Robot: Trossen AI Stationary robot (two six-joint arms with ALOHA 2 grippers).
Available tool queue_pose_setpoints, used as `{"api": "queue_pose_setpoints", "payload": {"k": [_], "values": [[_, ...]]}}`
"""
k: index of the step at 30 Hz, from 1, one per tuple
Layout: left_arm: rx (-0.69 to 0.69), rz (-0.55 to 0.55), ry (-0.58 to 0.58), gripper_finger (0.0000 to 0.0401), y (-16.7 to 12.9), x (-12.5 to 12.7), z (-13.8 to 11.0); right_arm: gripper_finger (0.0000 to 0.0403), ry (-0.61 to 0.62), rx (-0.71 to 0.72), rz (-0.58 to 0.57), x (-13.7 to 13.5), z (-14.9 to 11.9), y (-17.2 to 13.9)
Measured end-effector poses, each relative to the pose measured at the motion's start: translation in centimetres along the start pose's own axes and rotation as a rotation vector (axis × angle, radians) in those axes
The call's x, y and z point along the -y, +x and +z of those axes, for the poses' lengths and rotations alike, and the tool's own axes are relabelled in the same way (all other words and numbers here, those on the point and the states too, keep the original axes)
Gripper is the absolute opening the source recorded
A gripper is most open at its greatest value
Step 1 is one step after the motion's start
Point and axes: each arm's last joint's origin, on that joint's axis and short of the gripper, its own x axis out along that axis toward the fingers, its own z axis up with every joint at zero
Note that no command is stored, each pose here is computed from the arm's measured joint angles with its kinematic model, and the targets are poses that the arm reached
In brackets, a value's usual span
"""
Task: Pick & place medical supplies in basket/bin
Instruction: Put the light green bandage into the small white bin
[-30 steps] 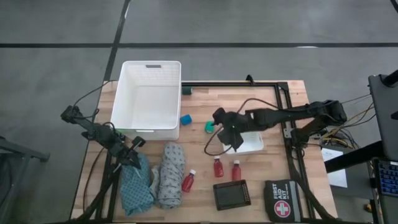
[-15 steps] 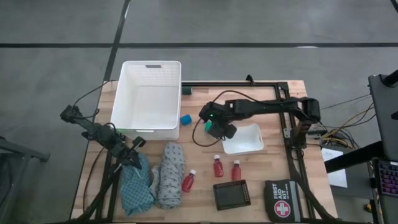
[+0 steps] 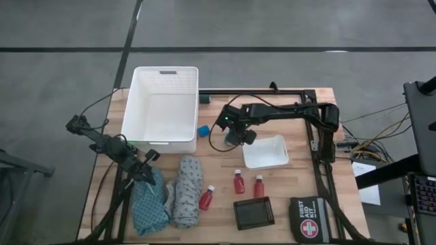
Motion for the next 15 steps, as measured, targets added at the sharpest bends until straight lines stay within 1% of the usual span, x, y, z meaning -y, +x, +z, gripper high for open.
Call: {"api": "queue_pose_setpoints", "payload": {"k": [6, 15], "values": [[0.002, 0.000, 0.000, 0.0006, 0.0, 0.0, 0.0, 0.0327, -0.009, -0.011, 0.038, -0.2, -0.4, 1.8], [0.001, 0.000, 0.000, 0.0006, 0.0, 0.0, 0.0, 0.0327, -0.008, -0.008, 0.055, -0.3, -0.5, 2.4]]}}
